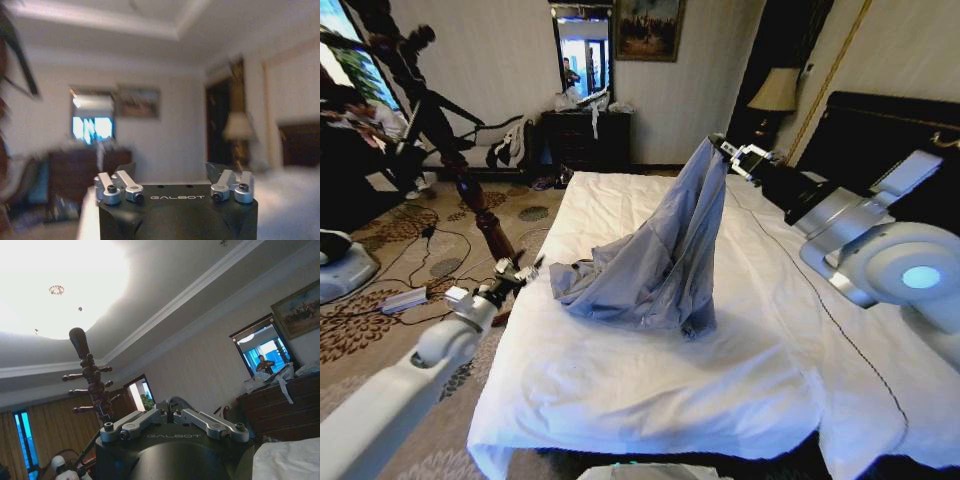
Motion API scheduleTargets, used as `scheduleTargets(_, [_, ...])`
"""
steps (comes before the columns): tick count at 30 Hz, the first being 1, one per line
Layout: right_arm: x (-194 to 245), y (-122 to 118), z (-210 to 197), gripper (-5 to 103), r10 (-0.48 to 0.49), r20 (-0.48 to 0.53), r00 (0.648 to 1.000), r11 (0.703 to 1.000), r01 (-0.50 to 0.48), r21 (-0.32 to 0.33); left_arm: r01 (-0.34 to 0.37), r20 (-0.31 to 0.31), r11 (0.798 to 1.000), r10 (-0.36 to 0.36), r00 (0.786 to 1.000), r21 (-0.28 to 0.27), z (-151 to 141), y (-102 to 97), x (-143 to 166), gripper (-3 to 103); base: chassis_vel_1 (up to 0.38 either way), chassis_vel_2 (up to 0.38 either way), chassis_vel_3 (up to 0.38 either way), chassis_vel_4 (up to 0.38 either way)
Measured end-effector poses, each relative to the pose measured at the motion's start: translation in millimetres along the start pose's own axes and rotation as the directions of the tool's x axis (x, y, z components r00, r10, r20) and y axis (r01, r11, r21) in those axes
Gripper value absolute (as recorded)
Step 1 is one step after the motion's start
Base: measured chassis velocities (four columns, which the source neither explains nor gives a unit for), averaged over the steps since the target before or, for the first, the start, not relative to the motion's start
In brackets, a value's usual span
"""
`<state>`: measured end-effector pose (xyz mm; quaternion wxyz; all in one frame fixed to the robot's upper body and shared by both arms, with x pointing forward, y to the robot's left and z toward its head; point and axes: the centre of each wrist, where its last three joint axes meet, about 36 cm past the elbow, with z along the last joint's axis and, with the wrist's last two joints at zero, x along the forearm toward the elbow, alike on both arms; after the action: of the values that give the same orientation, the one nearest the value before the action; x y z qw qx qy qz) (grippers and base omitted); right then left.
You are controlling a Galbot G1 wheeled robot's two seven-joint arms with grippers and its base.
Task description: Pick up the clothes from the bed and hang them on the clothes hanger.
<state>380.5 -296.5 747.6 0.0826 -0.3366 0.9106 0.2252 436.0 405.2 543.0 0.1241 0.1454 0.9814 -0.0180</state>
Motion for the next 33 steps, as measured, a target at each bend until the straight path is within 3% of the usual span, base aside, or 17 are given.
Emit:
scheduleTargets(1, [0.7,0.7,0.8,0,-0.001,-0.004,1.0,1.0,0.001,0.008,0.023,0.033,1.0,-0.023,0.999,0.006,-12.8,5.3,-6.3,85,0.0,0.0,0.0,0.0])
scheduleTargets(2, [2.0,2.1,3.9,0,-0.003,-0.015,1.0,1.0,0.004,0.021,0.073,0.097,0.997,-0.074,0.992,0.018,-41.0,18.4,-18.9,95,0.0,0.0,0.0,0.0])
scheduleTargets(3, [2.0,2.1,3.9,0,-0.003,-0.015,1.0,1.0,0.004,0.021,0.073,0.097,0.997,-0.074,0.992,0.018,-41.0,18.4,-18.9,95,0.0,0.0,0.0,0.0])
scheduleTargets(7, [1.5,2.8,17.0,0,-0.016,-0.041,0.999,0.999,0.017,0.031,0.136,0.206,0.991,-0.135,0.969,0.008,-108.4,56.5,-45.0,100,0.0,0.0,0.0,0.0])
scheduleTargets(9, [0.5,2.3,21.2,0,-0.024,-0.048,0.999,0.999,0.025,0.033,0.151,0.222,0.989,-0.148,0.964,0.005,-122.0,66.7,-50.0,100,0.0,0.0,0.0,0.0])
scheduleTargets(11, [-3.4,1.2,28.4,0,-0.047,-0.055,0.997,0.998,0.048,0.028,0.198,0.243,0.98,-0.193,0.951,0.005,-152.7,89.2,-57.8,100,0.0,0.0,0.0,0.0])
scheduleTargets(15, [-9.6,-2.3,39.6,0,-0.069,-0.066,0.995,0.997,0.07,0.01,0.27,0.212,0.963,-0.265,0.941,0.003,-185.1,117.9,-58.7,100,0.0,0.0,0.0,0.0])
scheduleTargets(18, [-9.7,-4.3,50.9,0,-0.08,-0.083,0.993,0.996,0.082,0.02,0.355,0.101,0.934,-0.357,0.929,0.036,-208.4,157.0,-60.7,100,0.0,0.0,0.0,0.0])
scheduleTargets(22, [-7.2,-2.3,51.2,0,-0.082,-0.08,0.993,0.996,0.085,0.029,0.392,0.054,0.918,-0.395,0.917,0.061,-220.8,179.4,-75.2,100,0.0,0.0,0.0,0.0])
scheduleTargets(29, [-4.6,-1.7,49.0,0,-0.077,-0.08,0.994,0.996,0.081,0.045,0.394,0.018,0.915,-0.397,0.918,0.092,-237.0,191.4,-116.6,100,0.0,0.0,0.0,0.0])
scheduleTargets(33, [-2.2,-2.7,51.1,0,-0.068,-0.083,0.994,0.996,0.073,0.059,0.393,-0.062,0.918,-0.39,0.919,0.057,-253.6,177.2,-170.2,100,0.0,0.0,0.0,0.0])
